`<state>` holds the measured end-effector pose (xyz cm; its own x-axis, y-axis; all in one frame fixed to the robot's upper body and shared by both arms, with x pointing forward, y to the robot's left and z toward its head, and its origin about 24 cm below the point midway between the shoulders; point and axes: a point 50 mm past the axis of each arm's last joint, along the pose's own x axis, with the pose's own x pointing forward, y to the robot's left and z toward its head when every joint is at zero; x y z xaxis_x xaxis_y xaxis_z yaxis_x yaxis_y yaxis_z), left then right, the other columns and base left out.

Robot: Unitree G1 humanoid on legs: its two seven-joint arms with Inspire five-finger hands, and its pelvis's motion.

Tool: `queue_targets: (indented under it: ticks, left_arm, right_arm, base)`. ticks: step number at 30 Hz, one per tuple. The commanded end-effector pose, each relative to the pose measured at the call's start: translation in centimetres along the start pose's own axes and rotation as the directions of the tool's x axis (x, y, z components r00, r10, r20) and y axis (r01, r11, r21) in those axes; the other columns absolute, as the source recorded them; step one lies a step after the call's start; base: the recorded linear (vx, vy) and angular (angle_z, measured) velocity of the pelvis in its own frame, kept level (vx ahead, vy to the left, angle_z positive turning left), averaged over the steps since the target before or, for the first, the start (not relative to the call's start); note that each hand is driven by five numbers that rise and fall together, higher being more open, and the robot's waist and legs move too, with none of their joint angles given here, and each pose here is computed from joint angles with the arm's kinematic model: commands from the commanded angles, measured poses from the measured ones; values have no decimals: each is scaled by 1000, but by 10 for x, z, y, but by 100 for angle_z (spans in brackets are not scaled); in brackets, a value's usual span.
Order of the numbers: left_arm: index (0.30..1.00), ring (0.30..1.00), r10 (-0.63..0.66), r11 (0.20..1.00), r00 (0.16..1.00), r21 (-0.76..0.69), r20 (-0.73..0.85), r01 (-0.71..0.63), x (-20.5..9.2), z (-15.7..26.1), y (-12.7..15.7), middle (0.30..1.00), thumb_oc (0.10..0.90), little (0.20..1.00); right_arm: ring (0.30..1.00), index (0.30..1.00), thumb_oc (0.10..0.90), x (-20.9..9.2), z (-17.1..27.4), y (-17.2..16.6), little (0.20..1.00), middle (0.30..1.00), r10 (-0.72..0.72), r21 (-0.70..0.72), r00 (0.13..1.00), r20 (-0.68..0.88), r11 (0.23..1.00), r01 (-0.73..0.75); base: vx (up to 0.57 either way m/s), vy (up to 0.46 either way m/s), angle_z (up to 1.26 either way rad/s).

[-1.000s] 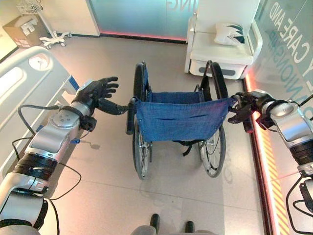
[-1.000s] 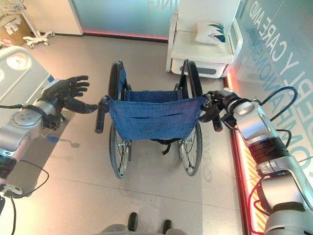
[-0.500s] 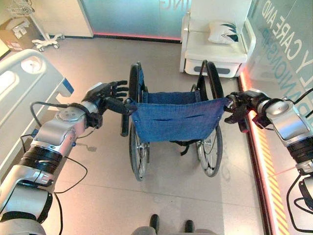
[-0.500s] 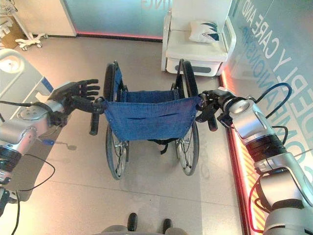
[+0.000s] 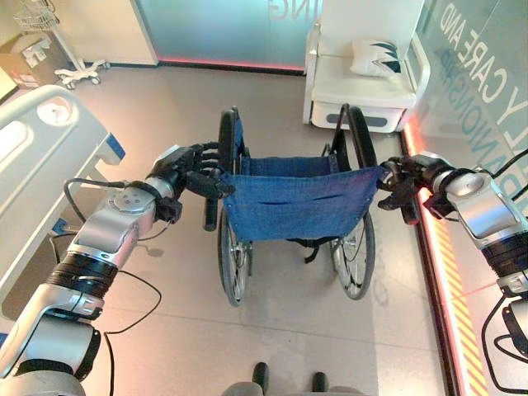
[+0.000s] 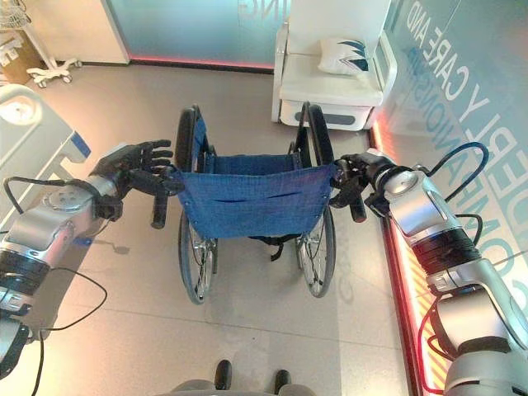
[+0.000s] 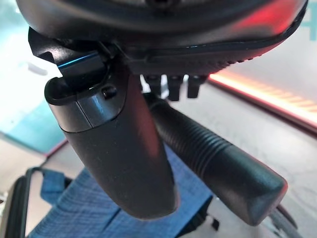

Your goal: Push the wheelchair next to the bed

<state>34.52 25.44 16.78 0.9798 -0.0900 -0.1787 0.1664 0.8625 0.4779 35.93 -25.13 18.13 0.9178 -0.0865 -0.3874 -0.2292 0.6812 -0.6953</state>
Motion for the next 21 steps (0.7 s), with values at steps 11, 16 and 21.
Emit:
queue_targets:
  ticks: [11,16,21]
  left_arm:
    - [900,900,230,843,973,498,7,-203,2,19,38,900,800,900]
    - [900,900,332,686,943,676,37,-268,6,9,32,900,800,900]
    - [900,900,372,581,928,777,10,-242,6,-3,24,900,800,900]
  right_arm:
    - [900,900,800,-2,2,10,900,900,0,-60,999,44,998,2]
    - [900,900,800,-2,4,13,900,900,-24,-68,998,55,997,28]
    - [900,900,800,-2,3,16,900,900,-37,-69,998,58,997,41]
  base:
    - [0,-1,-1]
    - [0,0,0]
    - [0,0,0]
